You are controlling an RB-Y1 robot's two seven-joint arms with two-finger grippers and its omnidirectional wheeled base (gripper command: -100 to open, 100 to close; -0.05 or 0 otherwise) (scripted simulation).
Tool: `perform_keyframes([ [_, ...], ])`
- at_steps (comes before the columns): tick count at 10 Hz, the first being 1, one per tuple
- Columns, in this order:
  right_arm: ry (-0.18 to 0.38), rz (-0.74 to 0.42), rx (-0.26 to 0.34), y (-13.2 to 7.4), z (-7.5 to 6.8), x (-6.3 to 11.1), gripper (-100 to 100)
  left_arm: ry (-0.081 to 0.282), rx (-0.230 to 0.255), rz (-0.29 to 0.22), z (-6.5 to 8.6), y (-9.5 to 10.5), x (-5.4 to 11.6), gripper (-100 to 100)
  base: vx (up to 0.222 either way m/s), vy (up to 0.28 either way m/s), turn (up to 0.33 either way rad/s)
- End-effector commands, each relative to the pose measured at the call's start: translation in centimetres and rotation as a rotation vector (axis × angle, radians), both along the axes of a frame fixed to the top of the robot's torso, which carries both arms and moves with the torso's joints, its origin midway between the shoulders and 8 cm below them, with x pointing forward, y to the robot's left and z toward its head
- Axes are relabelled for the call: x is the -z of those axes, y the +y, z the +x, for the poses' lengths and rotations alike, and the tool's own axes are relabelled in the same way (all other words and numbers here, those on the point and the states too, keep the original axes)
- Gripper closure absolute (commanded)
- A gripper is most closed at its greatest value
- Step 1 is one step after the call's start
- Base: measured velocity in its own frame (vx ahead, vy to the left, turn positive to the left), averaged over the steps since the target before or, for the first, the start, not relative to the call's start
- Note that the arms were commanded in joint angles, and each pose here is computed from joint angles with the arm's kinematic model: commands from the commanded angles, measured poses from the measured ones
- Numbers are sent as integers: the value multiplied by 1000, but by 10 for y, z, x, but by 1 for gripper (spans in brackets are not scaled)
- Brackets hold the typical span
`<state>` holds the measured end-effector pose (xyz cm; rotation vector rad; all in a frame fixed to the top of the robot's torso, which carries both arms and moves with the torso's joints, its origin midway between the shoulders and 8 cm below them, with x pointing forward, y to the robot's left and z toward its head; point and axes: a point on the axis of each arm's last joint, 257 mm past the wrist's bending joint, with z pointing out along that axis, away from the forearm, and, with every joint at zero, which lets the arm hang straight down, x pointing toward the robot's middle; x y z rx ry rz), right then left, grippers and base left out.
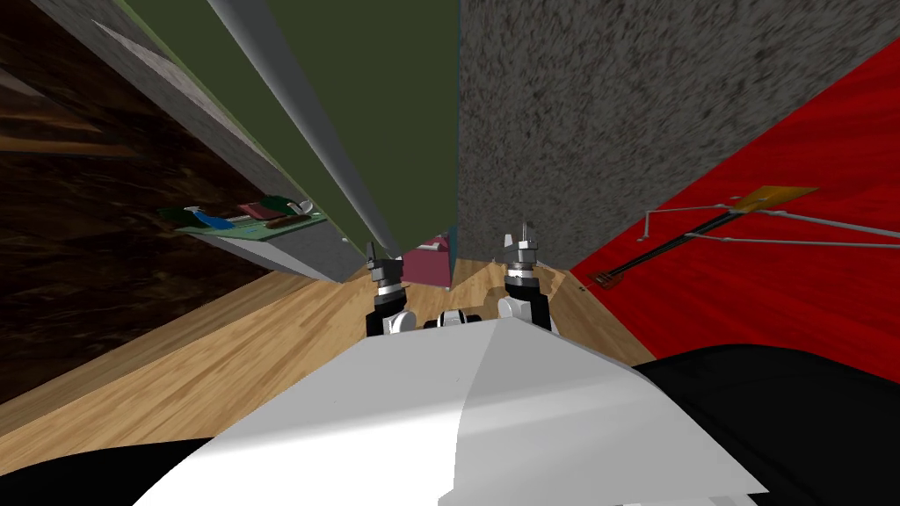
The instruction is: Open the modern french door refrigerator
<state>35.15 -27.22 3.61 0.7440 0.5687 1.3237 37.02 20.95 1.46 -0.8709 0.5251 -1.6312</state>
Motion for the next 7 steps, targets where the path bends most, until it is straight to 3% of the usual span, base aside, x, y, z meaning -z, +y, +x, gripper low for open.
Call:
perform_keyframes([
  [1,0,0,0,0,0,0,0,3,1,4,3,-2,-1,-100,2,14,5],
  [2,0,0,0,0,0,0,0,11,0,7,4,-2,2,0,3,9,7],
  [7,0,0,0,0,0,0,0,40,1,11,7,-2,13,0,0,0,0],
])
